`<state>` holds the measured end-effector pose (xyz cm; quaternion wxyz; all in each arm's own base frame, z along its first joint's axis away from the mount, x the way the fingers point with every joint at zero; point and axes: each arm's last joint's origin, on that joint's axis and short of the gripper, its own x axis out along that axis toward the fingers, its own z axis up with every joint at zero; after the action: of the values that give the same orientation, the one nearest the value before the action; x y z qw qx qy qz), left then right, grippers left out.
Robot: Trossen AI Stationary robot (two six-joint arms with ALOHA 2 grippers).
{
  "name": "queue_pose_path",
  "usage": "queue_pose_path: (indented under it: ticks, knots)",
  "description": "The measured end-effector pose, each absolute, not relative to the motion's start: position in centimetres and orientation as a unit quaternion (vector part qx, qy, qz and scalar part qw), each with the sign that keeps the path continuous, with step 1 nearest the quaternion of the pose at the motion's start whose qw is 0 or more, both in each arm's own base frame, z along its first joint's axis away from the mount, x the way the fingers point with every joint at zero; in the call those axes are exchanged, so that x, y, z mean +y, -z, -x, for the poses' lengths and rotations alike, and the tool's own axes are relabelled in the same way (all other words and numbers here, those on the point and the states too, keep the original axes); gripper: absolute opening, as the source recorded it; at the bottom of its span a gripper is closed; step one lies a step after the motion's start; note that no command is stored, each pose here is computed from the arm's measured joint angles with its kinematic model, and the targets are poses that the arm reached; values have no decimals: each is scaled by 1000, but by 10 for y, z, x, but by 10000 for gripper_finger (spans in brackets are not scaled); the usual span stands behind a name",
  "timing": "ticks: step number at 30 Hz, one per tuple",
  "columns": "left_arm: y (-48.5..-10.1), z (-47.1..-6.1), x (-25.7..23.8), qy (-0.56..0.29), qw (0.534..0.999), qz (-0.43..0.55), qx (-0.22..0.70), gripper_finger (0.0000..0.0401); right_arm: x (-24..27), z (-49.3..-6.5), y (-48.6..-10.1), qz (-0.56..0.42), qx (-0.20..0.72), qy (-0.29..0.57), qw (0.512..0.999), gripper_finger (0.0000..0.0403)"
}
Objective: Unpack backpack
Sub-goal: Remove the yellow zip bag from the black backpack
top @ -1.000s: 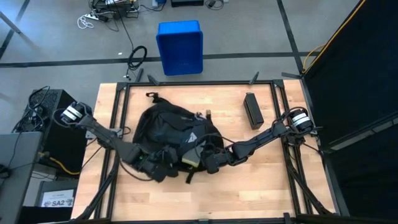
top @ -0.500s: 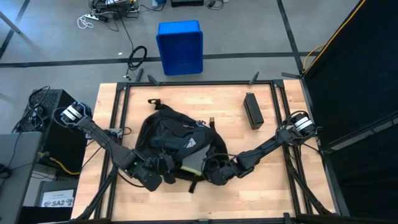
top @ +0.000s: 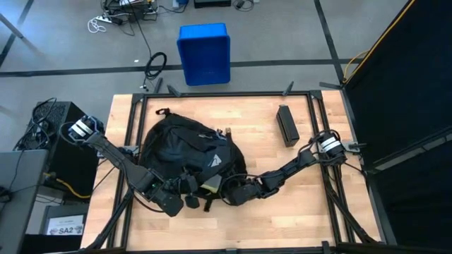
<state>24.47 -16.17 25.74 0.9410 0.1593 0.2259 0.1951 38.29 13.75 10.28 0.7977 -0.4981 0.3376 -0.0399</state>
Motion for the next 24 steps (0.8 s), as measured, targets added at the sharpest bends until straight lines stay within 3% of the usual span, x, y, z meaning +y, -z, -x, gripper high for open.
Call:
queue_pose_path:
  ticks: [6, 11, 17, 24]
  knots:
    - [-257, -245, -162, -193, 942, -158, 227, 5, 138, -392, -114, 504, 329, 49, 797, 153]
    - [-257, -245, -162, -192, 942, -156, 225, 5, 139, -393, -117, 498, 349, 41, 793, 123]
    - [-258, -245, -163, -190, 943, -159, 224, 6, 154, -395, -126, 519, 364, 31, 773, 151]
    - [-258, -245, -163, -181, 944, -157, 226, 6, 184, -411, -177, 495, 351, 22, 795, 184]
